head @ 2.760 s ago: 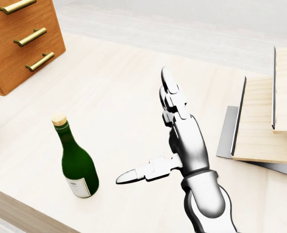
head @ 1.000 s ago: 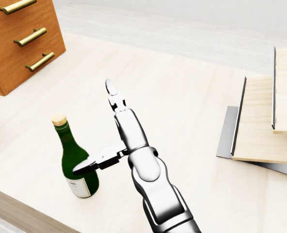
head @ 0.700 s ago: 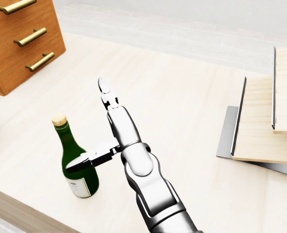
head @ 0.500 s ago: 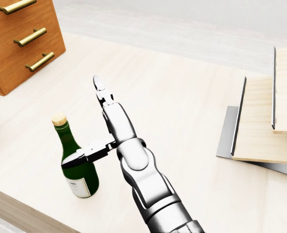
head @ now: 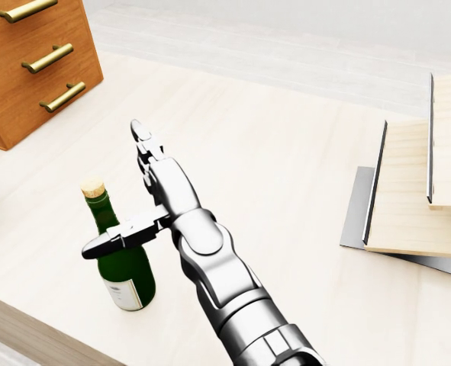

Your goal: Put the wine bottle on the wine rack.

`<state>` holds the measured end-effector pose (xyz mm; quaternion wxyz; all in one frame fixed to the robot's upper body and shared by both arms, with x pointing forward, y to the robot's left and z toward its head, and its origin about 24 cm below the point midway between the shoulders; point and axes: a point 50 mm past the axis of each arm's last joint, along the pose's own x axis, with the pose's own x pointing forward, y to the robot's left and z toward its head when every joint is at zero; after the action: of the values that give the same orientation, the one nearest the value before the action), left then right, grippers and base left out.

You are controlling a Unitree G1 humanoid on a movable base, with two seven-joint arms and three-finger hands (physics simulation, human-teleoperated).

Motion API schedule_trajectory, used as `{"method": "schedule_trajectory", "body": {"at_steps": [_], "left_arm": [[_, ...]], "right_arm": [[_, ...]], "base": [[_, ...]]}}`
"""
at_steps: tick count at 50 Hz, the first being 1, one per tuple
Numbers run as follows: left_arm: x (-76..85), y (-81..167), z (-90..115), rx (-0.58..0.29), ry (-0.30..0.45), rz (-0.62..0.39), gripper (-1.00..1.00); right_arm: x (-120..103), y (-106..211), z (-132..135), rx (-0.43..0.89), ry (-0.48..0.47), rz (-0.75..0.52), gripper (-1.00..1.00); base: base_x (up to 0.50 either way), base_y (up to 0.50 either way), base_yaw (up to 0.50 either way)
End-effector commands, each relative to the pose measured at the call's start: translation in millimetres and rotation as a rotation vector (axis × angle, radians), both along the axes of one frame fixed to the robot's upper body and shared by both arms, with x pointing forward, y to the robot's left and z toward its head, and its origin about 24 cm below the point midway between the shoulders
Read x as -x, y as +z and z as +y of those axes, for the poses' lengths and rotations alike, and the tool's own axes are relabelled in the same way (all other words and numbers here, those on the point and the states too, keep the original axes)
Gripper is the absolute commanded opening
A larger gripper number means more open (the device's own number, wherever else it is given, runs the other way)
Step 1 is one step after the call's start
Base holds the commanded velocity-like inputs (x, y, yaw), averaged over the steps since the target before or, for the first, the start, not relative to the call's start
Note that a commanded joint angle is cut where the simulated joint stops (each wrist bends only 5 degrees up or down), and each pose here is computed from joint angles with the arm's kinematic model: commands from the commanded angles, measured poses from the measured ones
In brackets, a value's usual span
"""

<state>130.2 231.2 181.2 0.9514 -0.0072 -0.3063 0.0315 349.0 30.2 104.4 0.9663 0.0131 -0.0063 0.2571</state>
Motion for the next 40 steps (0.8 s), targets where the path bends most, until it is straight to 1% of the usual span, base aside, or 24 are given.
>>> {"method": "schedule_trajectory", "body": {"at_steps": [1,6,10,19,24,29,40], "left_arm": [[-0.5,2,1,0.0,0.002,-0.014,1.0],[-1.7,1,1,0.001,-0.001,-0.006,1.0],[-1.5,-1,1,0.002,-0.002,0.003,1.0],[-0.1,1,1,-0.001,0.001,-0.002,1.0],[-0.5,-3,0,-0.001,-0.003,0.015,1.0],[-1.7,-7,0,0.003,-0.005,0.035,1.0],[-3.3,-9,2,0.008,-0.006,0.041,1.0]], "right_arm": [[-4,1,3,-0.009,0.016,0.027,1.0],[-5,1,4,-0.008,0.022,0.038,1.0],[-5,-7,6,0.014,0.031,0.082,1.0],[-4,-14,9,0.031,0.043,0.122,1.0],[-2,-18,12,0.042,0.06,0.145,1.0],[0,-19,16,0.047,0.079,0.152,1.0],[0,-15,21,0.06,0.107,0.148,1.0]], "base": [[0.0,0.0,0.0],[0.0,0.0,0.0],[0.0,0.0,0.0],[0.0,0.0,0.0],[0.0,0.0,0.0],[0.0,0.0,0.0],[0.0,0.0,0.0]]}}
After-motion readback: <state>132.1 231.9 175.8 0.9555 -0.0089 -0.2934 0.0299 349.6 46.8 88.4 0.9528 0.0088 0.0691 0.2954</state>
